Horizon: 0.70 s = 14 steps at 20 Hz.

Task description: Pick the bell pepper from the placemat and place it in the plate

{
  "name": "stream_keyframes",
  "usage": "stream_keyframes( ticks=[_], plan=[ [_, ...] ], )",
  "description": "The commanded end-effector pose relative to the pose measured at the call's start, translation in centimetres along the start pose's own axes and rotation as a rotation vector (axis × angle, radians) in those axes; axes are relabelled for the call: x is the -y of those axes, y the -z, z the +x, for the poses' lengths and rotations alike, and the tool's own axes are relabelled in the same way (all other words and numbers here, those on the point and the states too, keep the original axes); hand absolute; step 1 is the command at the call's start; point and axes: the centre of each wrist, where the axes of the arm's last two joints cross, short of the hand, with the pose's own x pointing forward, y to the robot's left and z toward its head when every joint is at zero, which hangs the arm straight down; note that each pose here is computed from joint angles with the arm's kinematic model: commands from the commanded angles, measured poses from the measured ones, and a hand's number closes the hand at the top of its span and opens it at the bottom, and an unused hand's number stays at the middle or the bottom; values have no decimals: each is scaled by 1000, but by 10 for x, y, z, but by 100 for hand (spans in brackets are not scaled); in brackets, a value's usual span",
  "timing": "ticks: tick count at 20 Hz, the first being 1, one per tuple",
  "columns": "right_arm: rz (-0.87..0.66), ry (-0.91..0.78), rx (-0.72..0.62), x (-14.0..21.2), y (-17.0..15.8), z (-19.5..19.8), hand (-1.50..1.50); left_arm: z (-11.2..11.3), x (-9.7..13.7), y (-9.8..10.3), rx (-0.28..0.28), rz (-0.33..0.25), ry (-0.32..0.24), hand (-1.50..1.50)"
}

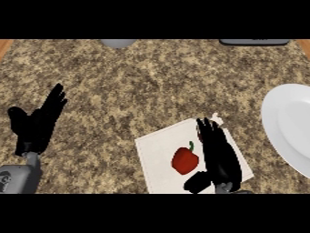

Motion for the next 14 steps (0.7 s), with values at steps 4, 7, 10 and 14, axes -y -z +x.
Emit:
stream_keyframes(
  ticks=[4, 7, 10, 14],
  plan=[
    [34, -50, -25, 1, 1, -12, -150, 12, -3, 5, 3, 19, 7, 0],
    [64, -54, -13, -17, 22, -1, -150, 5, 1, -13, -10, 0, 9, 0],
    [131, -97, 15, -39, 13, 10, 150, 6, 8, -4, 12, -3, 16, 0],
    [150, -120, 96, -28, 24, 17, 150, 5, 19, 15, 10, -5, 4, 0]
  ],
)
